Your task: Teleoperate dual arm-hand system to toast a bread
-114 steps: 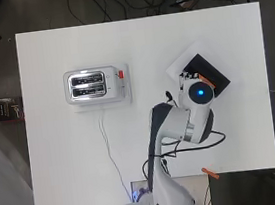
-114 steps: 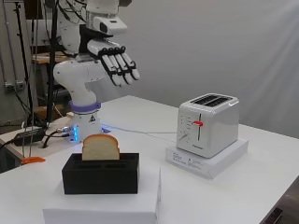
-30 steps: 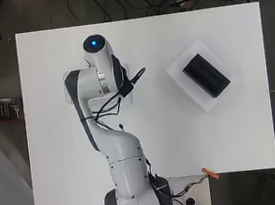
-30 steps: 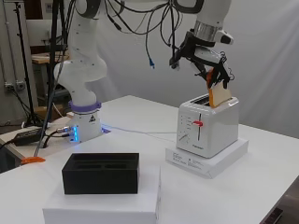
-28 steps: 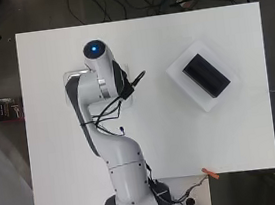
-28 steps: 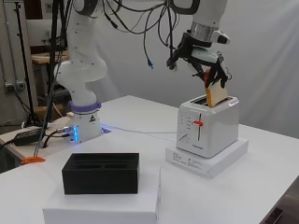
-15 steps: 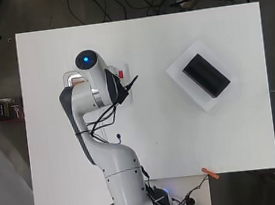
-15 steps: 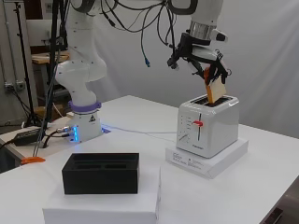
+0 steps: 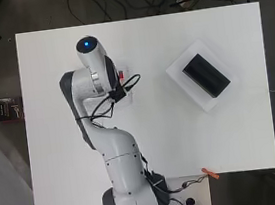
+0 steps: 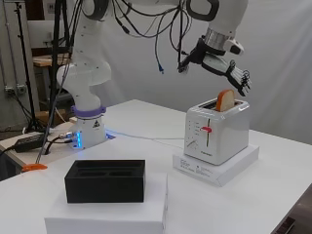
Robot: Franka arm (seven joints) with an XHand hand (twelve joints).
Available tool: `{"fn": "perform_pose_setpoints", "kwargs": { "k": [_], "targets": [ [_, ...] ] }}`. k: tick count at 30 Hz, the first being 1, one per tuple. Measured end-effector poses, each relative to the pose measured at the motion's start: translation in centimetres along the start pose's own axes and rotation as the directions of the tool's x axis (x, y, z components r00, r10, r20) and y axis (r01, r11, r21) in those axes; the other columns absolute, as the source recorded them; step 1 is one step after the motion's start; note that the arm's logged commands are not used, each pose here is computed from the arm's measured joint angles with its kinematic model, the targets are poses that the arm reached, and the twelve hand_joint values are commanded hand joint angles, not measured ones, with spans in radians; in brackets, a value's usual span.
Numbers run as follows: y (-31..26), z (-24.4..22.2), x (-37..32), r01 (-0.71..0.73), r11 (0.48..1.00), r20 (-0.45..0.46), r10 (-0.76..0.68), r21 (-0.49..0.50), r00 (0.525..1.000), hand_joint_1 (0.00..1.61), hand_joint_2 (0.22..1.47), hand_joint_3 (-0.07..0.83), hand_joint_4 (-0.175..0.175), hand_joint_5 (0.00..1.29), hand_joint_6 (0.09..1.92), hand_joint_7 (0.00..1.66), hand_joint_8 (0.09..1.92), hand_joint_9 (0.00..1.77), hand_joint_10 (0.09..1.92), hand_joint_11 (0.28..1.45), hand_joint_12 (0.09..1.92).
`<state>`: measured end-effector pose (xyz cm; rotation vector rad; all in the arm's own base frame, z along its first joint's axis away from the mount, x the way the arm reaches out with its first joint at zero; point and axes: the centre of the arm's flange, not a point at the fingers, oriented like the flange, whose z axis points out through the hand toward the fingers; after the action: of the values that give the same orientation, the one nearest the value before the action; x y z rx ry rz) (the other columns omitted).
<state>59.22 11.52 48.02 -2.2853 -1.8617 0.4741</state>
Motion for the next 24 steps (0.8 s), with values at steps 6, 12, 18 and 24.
{"fn": "perform_pose_setpoints", "kwargs": {
  "k": [6, 12, 18, 24],
  "targets": [
    [1.5, 1.7, -4.5, -0.179, 0.984, -0.089, 0.178, -0.003, 0.980, 0.00, 1.04, 0.015, 0.004, 0.23, 0.09, 0.25, 0.09, 0.31, 0.09, 0.37, 0.09],
    [4.5, 3.0, -17.1, -0.451, 0.892, -0.165, 0.447, 0.013, 0.879, 0.00, 1.06, 0.011, 0.004, 0.27, 0.09, 0.26, 0.09, 0.29, 0.09, 0.37, 0.09],
    [5.0, 4.9, -20.0, -0.503, 0.864, -0.164, 0.501, 0.029, 0.850, 0.00, 1.03, -0.006, 0.003, 0.29, 0.09, 0.25, 0.09, 0.28, 0.09, 0.37, 0.09],
    [4.5, 8.2, -17.9, -0.456, 0.890, -0.166, 0.448, -0.012, 0.878, 0.00, 1.07, 0.002, -0.088, 0.33, 0.09, 0.99, 1.43, 1.20, 1.55, 0.78, 1.51]
  ]
}}
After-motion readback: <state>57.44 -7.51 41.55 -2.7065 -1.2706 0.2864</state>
